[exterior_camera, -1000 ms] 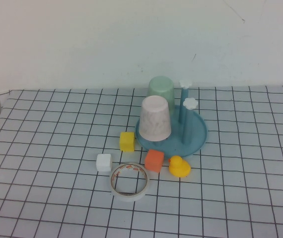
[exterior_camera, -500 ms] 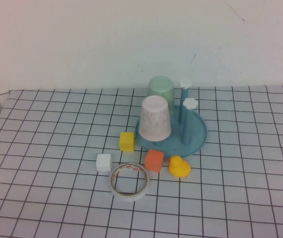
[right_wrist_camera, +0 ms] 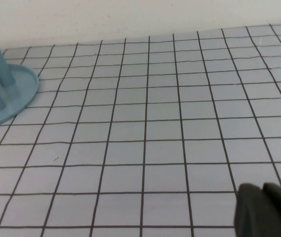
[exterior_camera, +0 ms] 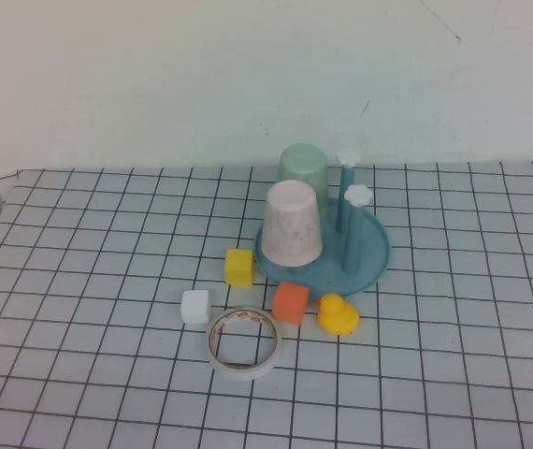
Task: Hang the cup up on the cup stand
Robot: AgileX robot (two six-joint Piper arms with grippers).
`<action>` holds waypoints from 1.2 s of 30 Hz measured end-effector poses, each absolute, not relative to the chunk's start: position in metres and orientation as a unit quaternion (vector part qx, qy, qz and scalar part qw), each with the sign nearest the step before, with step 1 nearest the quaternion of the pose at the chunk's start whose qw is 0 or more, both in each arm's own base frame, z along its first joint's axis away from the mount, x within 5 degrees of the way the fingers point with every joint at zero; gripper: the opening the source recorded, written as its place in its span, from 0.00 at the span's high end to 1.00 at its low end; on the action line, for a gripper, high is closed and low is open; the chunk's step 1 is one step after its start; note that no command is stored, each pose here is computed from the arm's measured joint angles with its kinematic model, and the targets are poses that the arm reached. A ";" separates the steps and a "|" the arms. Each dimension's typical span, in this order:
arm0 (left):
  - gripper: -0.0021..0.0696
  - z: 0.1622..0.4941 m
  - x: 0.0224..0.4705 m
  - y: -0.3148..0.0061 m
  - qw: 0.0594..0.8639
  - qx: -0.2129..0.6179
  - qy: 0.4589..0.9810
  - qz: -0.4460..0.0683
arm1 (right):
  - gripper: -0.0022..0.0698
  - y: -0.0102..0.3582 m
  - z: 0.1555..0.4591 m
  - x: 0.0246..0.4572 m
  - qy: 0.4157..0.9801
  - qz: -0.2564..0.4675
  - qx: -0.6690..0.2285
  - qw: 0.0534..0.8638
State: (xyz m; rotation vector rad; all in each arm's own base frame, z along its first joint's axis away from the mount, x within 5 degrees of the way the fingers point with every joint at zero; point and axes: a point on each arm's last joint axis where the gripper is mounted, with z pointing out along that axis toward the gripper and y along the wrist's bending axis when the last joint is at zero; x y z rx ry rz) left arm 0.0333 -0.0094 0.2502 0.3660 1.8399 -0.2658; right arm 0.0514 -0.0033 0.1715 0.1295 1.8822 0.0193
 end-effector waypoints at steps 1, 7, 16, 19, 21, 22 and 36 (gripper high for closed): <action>0.97 0.250 0.033 -0.009 0.584 0.157 0.788 -0.114 | 0.95 -0.003 0.171 0.051 0.808 0.008 0.056 0.587; 0.97 0.250 0.033 -0.009 0.584 0.157 0.788 -0.114 | 0.95 -0.003 0.171 0.051 0.808 0.008 0.056 0.587; 0.97 0.236 0.041 -0.010 0.631 0.123 0.761 -0.086 | 0.95 -0.003 0.171 0.051 0.808 0.008 0.056 0.587; 0.97 0.226 0.045 -0.008 0.651 0.084 0.752 -0.064 | 0.95 -0.003 0.171 0.051 0.808 0.008 0.056 0.587; 0.97 0.217 0.048 -0.007 0.648 0.050 0.757 -0.062 | 0.95 -0.003 0.171 0.051 0.808 0.008 0.056 0.587; 0.97 0.212 0.049 -0.006 0.647 0.031 0.760 -0.061 | 0.95 -0.003 0.171 0.051 0.808 0.008 0.056 0.587; 0.97 0.180 0.054 -0.004 0.624 0.037 0.781 -0.006 | 0.95 -0.003 0.171 0.051 0.808 0.008 0.056 0.587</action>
